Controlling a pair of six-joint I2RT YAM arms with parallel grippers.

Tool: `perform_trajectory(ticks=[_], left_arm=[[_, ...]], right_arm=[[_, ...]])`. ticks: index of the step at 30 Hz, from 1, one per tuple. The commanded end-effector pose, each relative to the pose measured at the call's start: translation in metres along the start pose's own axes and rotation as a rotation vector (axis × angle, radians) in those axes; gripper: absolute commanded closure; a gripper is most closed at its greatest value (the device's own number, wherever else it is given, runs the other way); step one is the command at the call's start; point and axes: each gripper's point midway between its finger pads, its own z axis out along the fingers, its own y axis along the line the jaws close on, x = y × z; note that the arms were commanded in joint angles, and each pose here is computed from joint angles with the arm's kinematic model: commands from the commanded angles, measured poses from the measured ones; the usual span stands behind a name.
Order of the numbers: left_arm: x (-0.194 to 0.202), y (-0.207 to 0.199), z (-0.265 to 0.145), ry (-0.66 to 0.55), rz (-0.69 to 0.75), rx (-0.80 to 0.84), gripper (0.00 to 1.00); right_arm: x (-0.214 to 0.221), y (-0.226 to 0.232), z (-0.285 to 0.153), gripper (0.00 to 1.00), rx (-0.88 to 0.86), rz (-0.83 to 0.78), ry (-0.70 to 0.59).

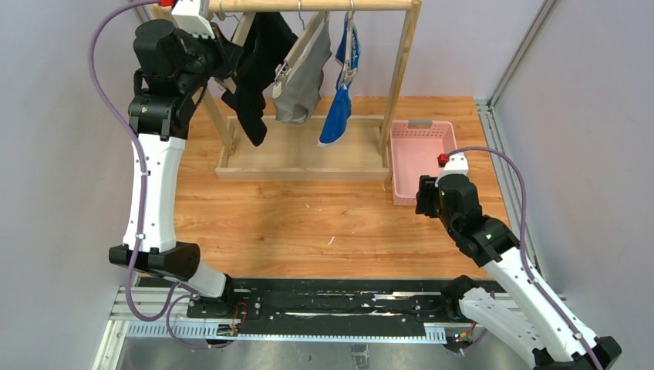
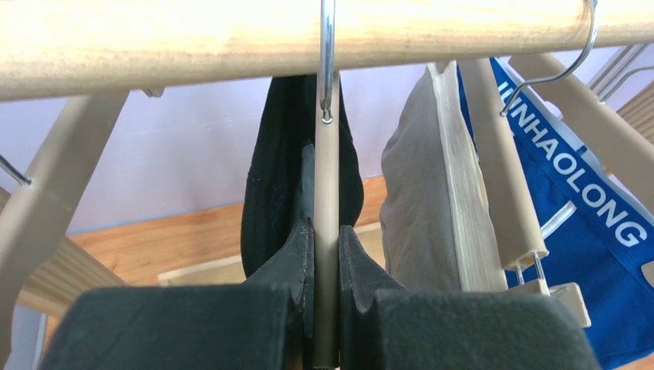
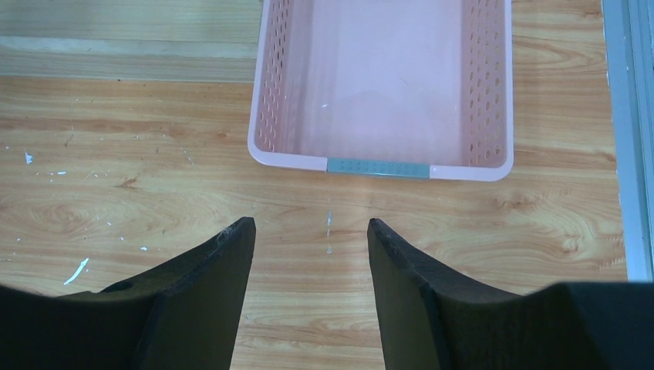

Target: Remove the underwear clipped to the hanger

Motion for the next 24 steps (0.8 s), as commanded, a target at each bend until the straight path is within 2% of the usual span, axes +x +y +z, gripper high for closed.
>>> perform_trajectory(ticks=[1, 10, 19, 24], left_arm=[[-0.019, -0.006, -0.022, -0.07, 0.038, 0.013, 1.0], [0.031, 0.005, -0.03, 0.061, 0.064, -0.024, 1.0], [0.089, -0.009, -0.052, 0.176, 0.066, 0.071, 1.0], [0.119, -0.018, -0.075, 0.194, 0.055, 0.109, 1.0]], right_arm=[[-0.005, 0.007, 0.002, 0.43, -0.023, -0.015, -0.013], [-0.018, 0.013, 0.005, 0.43, -0.039, -0.014, -0.043], [-0.033, 0.017, 0.008, 0.42, -0.045, -0.038, -0.07], [-0.04, 0.025, 0.01, 0.43, -0.079, -0.039, -0.087]])
